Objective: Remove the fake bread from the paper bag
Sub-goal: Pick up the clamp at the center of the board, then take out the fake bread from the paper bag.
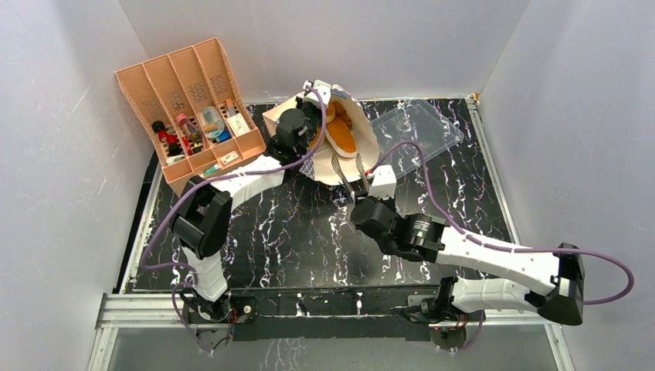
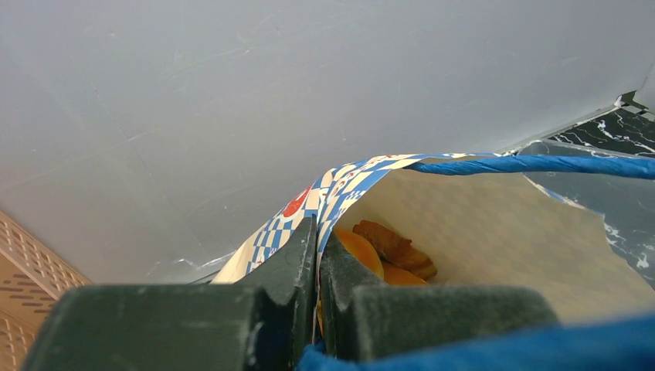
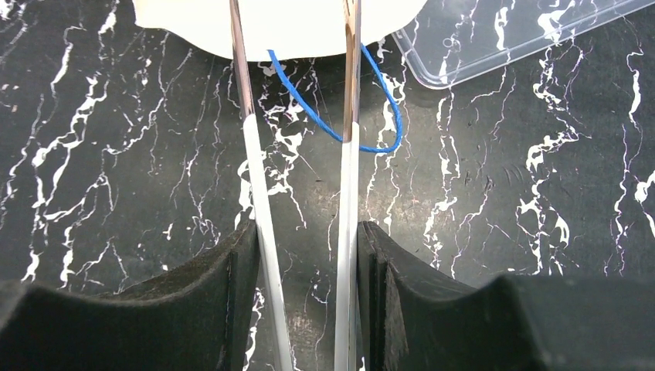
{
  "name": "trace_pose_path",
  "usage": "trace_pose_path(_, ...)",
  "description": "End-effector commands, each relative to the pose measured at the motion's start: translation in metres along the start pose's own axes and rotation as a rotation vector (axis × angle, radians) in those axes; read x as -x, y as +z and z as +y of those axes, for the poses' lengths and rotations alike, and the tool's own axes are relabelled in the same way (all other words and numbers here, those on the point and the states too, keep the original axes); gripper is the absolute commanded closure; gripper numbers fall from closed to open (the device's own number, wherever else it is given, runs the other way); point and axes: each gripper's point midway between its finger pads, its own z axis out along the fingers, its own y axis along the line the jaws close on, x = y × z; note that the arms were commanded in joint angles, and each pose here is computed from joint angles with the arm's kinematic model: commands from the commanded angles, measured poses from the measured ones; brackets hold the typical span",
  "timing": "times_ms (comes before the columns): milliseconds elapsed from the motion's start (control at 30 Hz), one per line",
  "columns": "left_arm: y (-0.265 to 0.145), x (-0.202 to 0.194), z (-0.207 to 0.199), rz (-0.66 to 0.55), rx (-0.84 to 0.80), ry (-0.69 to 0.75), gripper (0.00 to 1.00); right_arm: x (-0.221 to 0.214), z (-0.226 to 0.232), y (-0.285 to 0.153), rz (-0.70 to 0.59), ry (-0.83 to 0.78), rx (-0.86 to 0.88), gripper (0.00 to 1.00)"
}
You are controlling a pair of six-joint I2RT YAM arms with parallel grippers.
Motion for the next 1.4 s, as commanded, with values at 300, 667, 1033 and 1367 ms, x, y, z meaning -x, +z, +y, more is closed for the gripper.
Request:
trace_pose_path(300,-0.034,0.065,0.014,-0.165,0.013,-0.026,1.0,0.019,0.008,0.048,-0.035,0.038,-0.074,0.77)
trace_pose_path(667,-0.044,0.061,0.009,-0.166,-0.012,-0.043,1.0,0.015,0.0,0.081,0.018,0.032,-0.026,0.77)
trace_pose_path(1033,-0.041,0.061,0.0,-0.172,-0.03,-0.043,1.0,0.004,-0.001,0.087,0.045,0.014,-0.021,0.76)
trace_pose_path(1367,-0.041,0.064,-0.007,-0.181,-0.046,-0.044,1.0,-0.007,-0.008,0.092,0.067,-0.028,-0.057,0.74)
